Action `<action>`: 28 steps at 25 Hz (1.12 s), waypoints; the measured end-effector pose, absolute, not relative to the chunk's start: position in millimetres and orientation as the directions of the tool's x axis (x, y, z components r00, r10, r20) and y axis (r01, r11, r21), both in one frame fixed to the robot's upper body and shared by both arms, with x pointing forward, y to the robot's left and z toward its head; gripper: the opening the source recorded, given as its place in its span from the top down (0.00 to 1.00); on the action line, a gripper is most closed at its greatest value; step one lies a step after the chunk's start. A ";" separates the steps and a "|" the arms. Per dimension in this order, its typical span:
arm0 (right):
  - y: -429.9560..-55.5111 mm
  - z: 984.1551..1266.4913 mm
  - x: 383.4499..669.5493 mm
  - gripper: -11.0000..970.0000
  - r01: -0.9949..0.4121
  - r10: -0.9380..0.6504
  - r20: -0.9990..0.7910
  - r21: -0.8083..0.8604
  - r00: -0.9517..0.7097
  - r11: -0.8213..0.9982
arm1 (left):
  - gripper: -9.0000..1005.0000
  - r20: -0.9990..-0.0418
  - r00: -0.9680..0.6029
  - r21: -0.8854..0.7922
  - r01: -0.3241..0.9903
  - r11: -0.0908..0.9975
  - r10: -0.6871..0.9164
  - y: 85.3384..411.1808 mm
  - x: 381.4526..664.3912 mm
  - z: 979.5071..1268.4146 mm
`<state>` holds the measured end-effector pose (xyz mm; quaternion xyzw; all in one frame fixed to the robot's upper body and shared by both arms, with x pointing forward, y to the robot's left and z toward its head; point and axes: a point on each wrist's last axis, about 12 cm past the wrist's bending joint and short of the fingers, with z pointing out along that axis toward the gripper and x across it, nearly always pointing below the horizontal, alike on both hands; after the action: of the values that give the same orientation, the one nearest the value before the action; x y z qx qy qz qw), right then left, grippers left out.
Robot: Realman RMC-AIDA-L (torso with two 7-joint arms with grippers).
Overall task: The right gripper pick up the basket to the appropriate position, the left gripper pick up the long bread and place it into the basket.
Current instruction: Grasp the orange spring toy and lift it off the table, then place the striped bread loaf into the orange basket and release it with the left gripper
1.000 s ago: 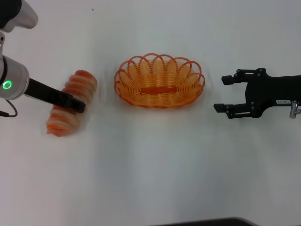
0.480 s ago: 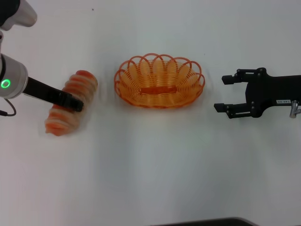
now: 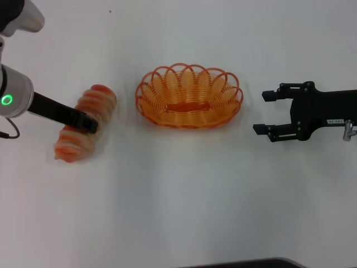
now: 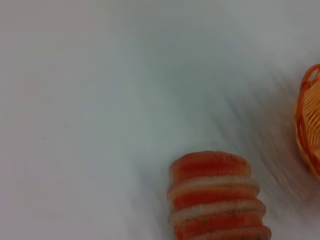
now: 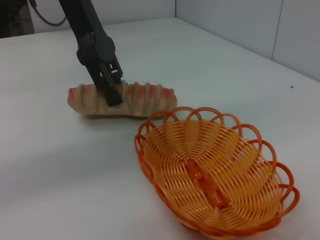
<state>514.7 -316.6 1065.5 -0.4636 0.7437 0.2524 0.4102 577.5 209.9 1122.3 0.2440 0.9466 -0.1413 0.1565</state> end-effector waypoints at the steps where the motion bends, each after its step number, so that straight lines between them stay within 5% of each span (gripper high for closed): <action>1: -316.6 1065.5 514.8 0.15 -0.897 -0.482 -0.844 -0.005 -0.234 0.443 | 0.49 -0.365 -0.832 -0.191 0.506 0.841 0.418 209.9 577.5 1122.3; 14: -316.5 1065.4 514.9 0.15 -0.897 -0.483 -0.844 -0.006 -0.234 0.443 | 0.56 -0.375 -0.827 -0.188 0.510 0.839 0.419 209.6 578.3 1125.0; 18: -316.6 1065.7 515.1 0.15 -0.896 -0.484 -0.844 -0.007 -0.233 0.443 | 0.61 -0.447 -0.770 -0.151 0.567 0.810 0.455 211.0 580.3 1139.4; 24: -315.4 1066.8 516.2 0.15 -0.900 -0.485 -0.845 -0.009 -0.227 0.437 | 0.67 -0.604 -0.505 -0.047 0.795 0.605 0.616 196.4 583.5 1184.6; 28: -314.4 1067.8 516.7 0.15 -0.902 -0.483 -0.847 -0.008 -0.223 0.431 | 0.70 -0.615 -0.331 0.030 0.897 0.440 0.716 164.6 584.0 1202.2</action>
<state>516.7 -314.4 1067.8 -0.4687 0.7392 0.2549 0.4110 584.0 164.6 1202.2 0.5042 0.7999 -0.1599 0.2837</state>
